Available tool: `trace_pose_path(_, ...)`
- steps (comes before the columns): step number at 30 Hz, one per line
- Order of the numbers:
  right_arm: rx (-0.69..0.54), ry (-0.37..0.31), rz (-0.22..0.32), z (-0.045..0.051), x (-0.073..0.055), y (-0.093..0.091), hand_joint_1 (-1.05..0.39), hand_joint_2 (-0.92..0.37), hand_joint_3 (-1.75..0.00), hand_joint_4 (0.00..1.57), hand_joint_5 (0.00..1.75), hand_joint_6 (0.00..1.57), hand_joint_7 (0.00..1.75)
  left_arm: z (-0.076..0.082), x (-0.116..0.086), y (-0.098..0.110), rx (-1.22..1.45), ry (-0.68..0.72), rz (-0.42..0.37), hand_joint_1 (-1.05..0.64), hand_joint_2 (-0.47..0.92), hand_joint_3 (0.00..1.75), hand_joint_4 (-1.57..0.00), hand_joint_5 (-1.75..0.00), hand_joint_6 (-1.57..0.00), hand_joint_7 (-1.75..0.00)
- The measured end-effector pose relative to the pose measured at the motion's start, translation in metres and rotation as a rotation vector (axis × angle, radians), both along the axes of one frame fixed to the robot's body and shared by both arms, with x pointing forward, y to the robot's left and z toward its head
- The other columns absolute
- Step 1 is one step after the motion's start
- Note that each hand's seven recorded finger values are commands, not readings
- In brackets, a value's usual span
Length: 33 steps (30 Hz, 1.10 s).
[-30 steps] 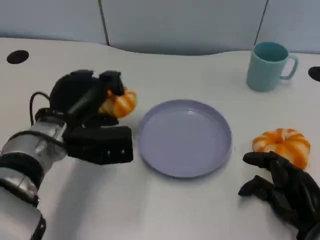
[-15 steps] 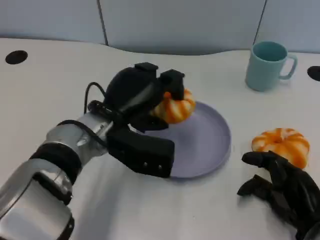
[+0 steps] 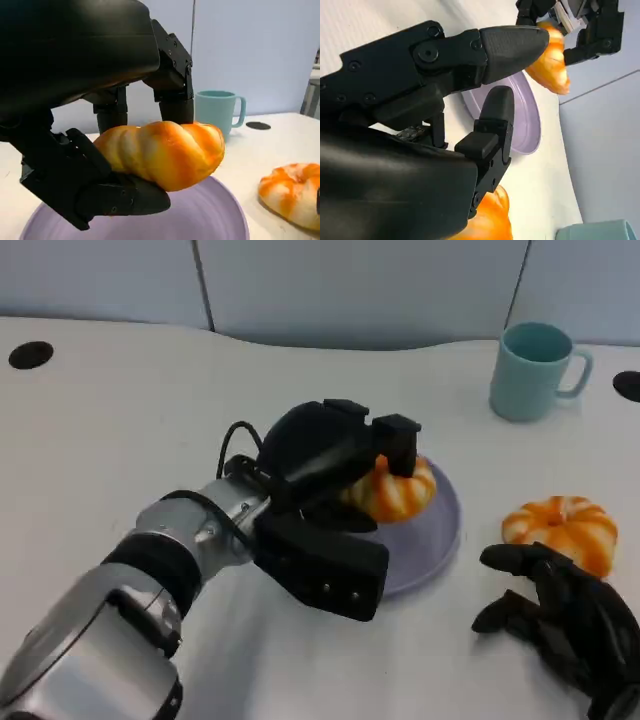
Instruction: Grasp the bread from the table and place it into the plate.
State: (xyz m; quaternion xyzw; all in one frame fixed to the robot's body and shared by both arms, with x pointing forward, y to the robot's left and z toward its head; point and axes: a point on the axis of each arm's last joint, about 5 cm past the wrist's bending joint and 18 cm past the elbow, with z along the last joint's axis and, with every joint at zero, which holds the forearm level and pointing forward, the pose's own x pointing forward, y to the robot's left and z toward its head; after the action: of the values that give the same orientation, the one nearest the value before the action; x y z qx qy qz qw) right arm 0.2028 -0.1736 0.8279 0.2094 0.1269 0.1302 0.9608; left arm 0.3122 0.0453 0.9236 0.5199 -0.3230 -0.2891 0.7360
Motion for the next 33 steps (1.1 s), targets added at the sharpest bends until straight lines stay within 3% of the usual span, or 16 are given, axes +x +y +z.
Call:
trace_pose_path(3,0.000,0.001,-0.002,0.0003,0.000,0.000,-0.43,-0.92,-0.31,0.59,1.41,0.57,1.00,0.000,0.000,0.000,0.004,0.003,0.000,-0.23,0.53,0.94,-0.96,-1.75,-0.86,-1.33)
trace_pose_path(4,-0.001,0.002,-0.003,0.0004,0.000,0.000,-0.43,-0.92,-0.32,0.58,1.41,0.57,1.00,0.000,0.000,0.000,0.005,0.004,-0.001,-0.23,0.57,0.89,-0.85,-1.59,-0.80,-1.25)
trace_pose_path(6,-0.001,0.003,-0.001,0.0005,0.000,0.001,-0.42,-0.92,-0.33,0.57,1.42,0.56,1.00,0.000,0.000,0.001,0.013,0.032,-0.008,-0.26,0.72,0.56,-0.79,-1.35,-0.79,-0.92)
trace_pose_path(8,-0.001,-0.001,-0.001,0.0003,-0.001,0.001,-0.43,-0.92,-0.32,0.57,1.43,0.57,1.01,-0.001,0.000,0.003,0.035,0.060,-0.019,-0.30,0.84,0.28,-0.71,-1.33,-0.78,-0.65)
trace_pose_path(10,0.000,-0.003,-0.002,0.0001,-0.001,0.001,-0.43,-0.92,-0.32,0.57,1.43,0.57,1.01,-0.001,0.001,0.005,0.055,0.076,-0.021,-0.35,0.90,0.15,-0.55,-1.30,-0.69,-0.41)
trace_pose_path(12,0.001,-0.003,-0.003,0.0001,-0.001,0.001,-0.43,-0.92,-0.32,0.57,1.43,0.57,1.01,-0.001,0.001,0.006,0.083,0.091,-0.017,-0.37,0.92,0.12,-0.50,-1.27,-0.65,-0.34)
trace_pose_path(13,0.002,-0.003,-0.003,0.0000,-0.001,0.001,-0.43,-0.92,-0.32,0.57,1.43,0.57,1.01,0.000,0.002,0.007,0.097,0.098,-0.015,-0.44,0.92,0.14,-0.43,-0.88,-0.58,-0.20)
trace_pose_path(14,0.002,-0.003,-0.003,0.0000,-0.001,0.001,-0.43,-0.92,-0.32,0.57,1.43,0.57,1.01,0.000,0.003,0.007,0.116,0.105,-0.011,-0.48,0.92,0.14,-0.43,-0.65,-0.56,-0.12)
trace_pose_path(16,0.003,-0.003,-0.002,-0.0002,-0.001,0.001,-0.43,-0.92,-0.31,0.57,1.43,0.57,1.01,0.004,0.006,0.007,0.159,0.114,-0.002,-0.53,0.92,0.16,-0.41,-0.40,-0.52,-0.05)
trace_pose_path(19,0.003,-0.003,-0.001,-0.0002,-0.001,0.001,-0.43,-0.92,-0.30,0.57,1.43,0.58,1.00,0.009,0.009,0.008,0.192,0.114,0.008,-0.60,0.92,0.19,-0.33,-0.26,-0.46,-0.01)
trace_pose_path(28,0.010,-0.001,-0.004,-0.0004,0.000,0.002,-0.43,-0.92,-0.30,0.57,1.43,0.58,1.00,0.016,0.014,0.011,0.258,0.137,0.018,-0.73,0.92,0.24,-0.16,-0.16,-0.29,0.00)
trace_pose_path(33,0.009,0.000,-0.004,-0.0006,0.000,0.002,-0.43,-0.92,-0.31,0.57,1.43,0.57,0.99,0.022,0.017,0.019,0.236,0.147,0.030,-0.78,0.92,0.27,-0.16,-0.17,-0.28,-0.01)
